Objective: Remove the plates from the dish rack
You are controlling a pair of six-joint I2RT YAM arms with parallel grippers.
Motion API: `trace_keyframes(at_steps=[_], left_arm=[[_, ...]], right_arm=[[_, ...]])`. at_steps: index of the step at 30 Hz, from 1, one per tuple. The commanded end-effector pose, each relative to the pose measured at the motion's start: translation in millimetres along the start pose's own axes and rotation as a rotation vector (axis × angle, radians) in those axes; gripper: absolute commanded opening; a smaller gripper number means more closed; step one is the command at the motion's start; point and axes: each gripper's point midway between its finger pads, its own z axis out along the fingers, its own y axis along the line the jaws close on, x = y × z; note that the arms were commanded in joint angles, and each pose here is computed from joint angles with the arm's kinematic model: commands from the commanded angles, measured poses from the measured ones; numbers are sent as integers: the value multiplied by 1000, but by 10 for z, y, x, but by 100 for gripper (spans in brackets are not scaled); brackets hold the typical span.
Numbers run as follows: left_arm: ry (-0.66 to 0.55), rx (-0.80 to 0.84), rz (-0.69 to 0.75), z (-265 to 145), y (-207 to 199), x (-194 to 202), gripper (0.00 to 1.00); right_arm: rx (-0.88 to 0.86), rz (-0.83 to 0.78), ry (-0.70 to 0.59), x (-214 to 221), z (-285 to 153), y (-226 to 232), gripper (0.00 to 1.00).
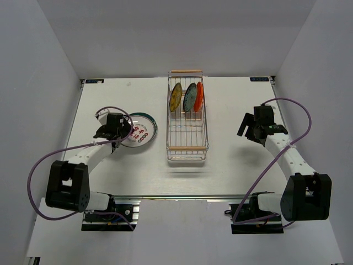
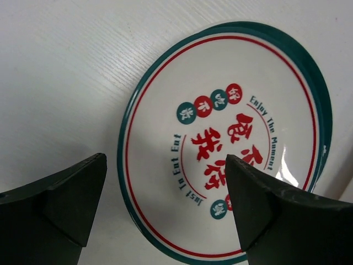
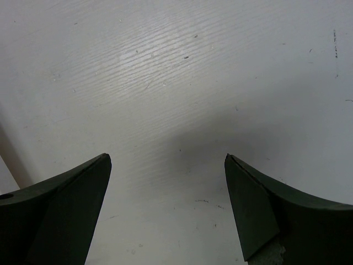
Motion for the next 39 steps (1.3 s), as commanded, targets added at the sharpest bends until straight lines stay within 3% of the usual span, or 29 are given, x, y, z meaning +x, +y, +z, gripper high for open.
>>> trace_keyframes(at_steps=[1,13,20,26,31,37,39], left_arm=[[-36,25,-16,34,-154,-181,98],[-21,0,28,215,-233,-207,98],[-107,-120,13,-215,-61,-647,98],[-186,-82,75,-668,-103,-973,98],[-190,37,66,-801,-102,-816,98],[-242,111,7,-1074,-75,-870,98],[-242,95,-2,-1117,-21,-865,98]], right_arm=[[-28,-2,-36,-132,-47,59,89],[-113,-22,-66,-206,-127,199,89],[-216,-33,-150,-578,-414,426,89],[-437,-108,-234,-1014,-890,956,89],[-565,-202,-273,-1328,-1159,1530,89],[-651,-339,-261,-1383,-1266,2452,89],[-649,-382,-212,-1257,-1100,2734,89]])
